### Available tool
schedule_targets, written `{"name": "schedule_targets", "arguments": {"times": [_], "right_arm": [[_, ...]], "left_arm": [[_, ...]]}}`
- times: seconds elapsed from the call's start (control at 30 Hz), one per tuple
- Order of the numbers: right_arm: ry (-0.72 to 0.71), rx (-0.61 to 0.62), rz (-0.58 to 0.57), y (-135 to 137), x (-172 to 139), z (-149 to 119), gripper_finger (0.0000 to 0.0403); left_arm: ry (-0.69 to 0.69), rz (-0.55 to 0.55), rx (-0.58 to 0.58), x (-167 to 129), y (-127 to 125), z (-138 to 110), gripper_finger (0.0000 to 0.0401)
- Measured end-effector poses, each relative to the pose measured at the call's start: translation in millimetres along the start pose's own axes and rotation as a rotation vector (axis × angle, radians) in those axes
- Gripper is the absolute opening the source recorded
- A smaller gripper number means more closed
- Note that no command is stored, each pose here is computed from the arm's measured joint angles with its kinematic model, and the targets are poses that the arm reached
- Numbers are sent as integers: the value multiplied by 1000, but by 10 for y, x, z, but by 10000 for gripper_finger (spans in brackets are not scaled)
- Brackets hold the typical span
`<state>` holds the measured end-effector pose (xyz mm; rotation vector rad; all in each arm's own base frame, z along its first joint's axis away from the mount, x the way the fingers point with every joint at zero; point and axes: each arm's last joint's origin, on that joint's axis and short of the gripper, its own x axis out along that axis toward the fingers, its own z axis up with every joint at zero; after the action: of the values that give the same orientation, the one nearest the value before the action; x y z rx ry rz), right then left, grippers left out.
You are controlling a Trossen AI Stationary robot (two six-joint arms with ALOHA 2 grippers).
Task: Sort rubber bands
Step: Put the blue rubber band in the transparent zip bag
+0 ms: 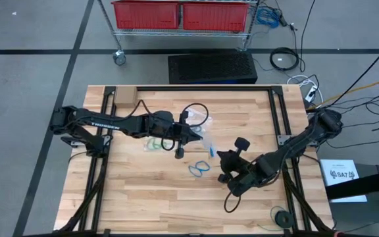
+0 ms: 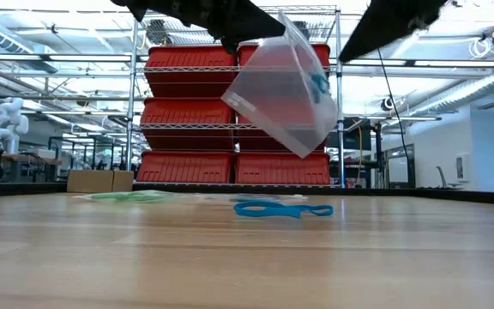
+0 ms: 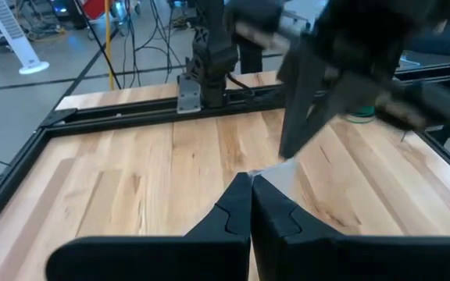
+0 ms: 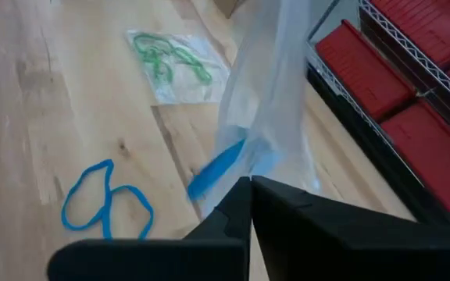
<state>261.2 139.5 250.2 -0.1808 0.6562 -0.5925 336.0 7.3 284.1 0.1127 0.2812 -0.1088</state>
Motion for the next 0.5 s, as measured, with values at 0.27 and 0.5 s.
{"name": "schedule_targets", "arguments": {"times": [0.27, 0.5], "right_arm": [[115, -39, 14, -155, -263, 205, 0], [199, -32, 6, -177, -358, 36, 0]], "left_arm": [[-1, -7, 1, 1, -8, 1, 0], [-1, -7, 1, 1, -8, 1, 0]]}}
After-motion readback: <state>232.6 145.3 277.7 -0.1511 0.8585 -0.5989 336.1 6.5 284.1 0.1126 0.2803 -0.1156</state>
